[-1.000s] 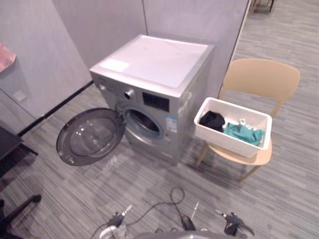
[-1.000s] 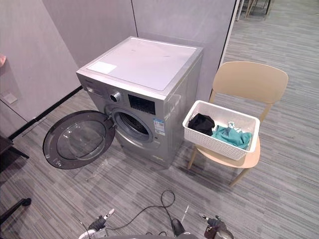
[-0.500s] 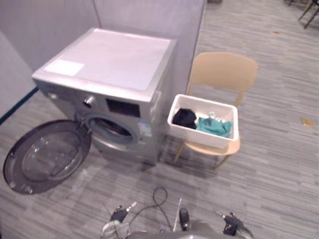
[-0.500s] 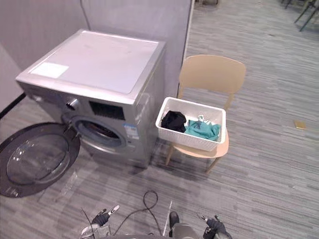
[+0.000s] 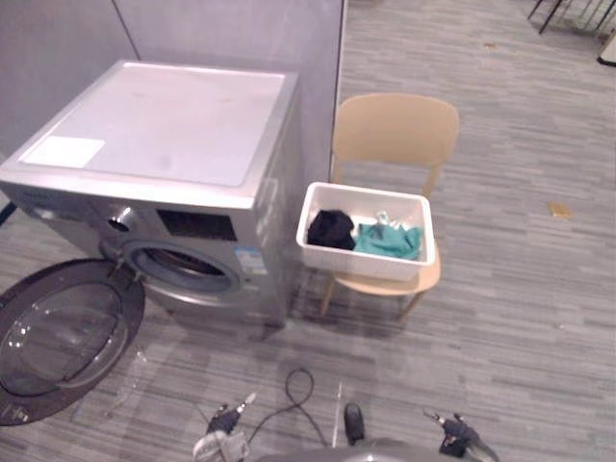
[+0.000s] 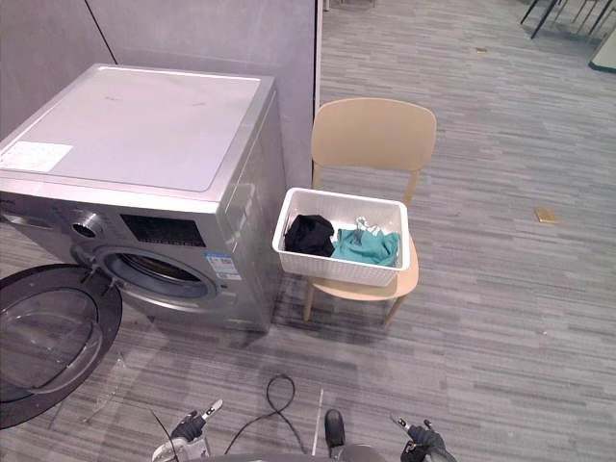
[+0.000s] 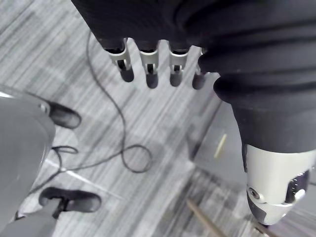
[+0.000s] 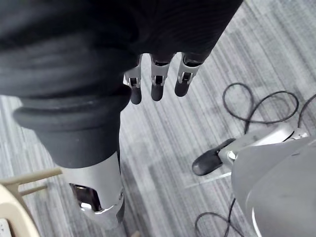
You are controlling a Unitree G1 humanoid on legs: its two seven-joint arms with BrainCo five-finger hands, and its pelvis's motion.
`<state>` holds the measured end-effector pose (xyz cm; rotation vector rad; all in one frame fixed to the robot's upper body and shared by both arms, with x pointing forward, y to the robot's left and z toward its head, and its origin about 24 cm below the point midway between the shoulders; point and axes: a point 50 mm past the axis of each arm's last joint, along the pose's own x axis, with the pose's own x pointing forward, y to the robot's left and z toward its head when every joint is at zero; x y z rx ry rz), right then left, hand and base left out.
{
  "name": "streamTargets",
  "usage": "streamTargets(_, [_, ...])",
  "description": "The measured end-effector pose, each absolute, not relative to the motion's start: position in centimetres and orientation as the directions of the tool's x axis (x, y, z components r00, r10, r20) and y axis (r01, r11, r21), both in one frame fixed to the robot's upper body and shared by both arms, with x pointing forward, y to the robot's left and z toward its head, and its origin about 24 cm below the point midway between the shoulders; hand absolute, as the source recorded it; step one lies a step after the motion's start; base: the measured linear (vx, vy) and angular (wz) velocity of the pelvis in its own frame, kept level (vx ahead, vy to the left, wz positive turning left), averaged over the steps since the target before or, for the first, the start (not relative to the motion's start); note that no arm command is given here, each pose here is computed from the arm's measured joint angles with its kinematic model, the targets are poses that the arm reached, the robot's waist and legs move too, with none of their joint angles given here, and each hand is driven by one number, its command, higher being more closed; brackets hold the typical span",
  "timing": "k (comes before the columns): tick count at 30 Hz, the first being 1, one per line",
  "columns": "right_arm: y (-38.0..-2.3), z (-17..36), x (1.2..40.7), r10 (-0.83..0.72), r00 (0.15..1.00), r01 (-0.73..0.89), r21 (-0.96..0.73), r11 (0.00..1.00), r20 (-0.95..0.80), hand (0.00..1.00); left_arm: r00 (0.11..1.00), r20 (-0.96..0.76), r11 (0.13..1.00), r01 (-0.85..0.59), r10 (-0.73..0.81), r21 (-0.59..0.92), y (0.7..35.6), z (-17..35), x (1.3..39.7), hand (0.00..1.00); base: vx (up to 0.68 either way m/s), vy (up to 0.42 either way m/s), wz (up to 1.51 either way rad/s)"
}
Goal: Pick up the laundry basket with both hands and put the clothes into the washing machine.
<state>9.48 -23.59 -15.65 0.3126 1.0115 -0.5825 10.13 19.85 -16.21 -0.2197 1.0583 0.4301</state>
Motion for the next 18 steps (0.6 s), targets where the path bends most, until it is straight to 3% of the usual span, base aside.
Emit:
streamTargets(8, [-23.3, -15.4, 9.9, -0.302, 0.439, 0.529, -0.028, 0.848, -0.846, 0.0, 0.402, -0.888, 0.898, -0.44, 0.225, 0.028, 19.4, -16.5, 9.1, 0.0, 0.1, -0.114, -0.29])
streamTargets(18, [-20.8, -15.1, 12.2, -0.216, 0.517, 0.385, 0.0, 0.923, -0.828, 0.0, 0.323, -0.912, 0.867, -0.494, 0.253, 0.066, 20.1, -16.9, 6.2, 0.0, 0.13, 0.083, -0.19])
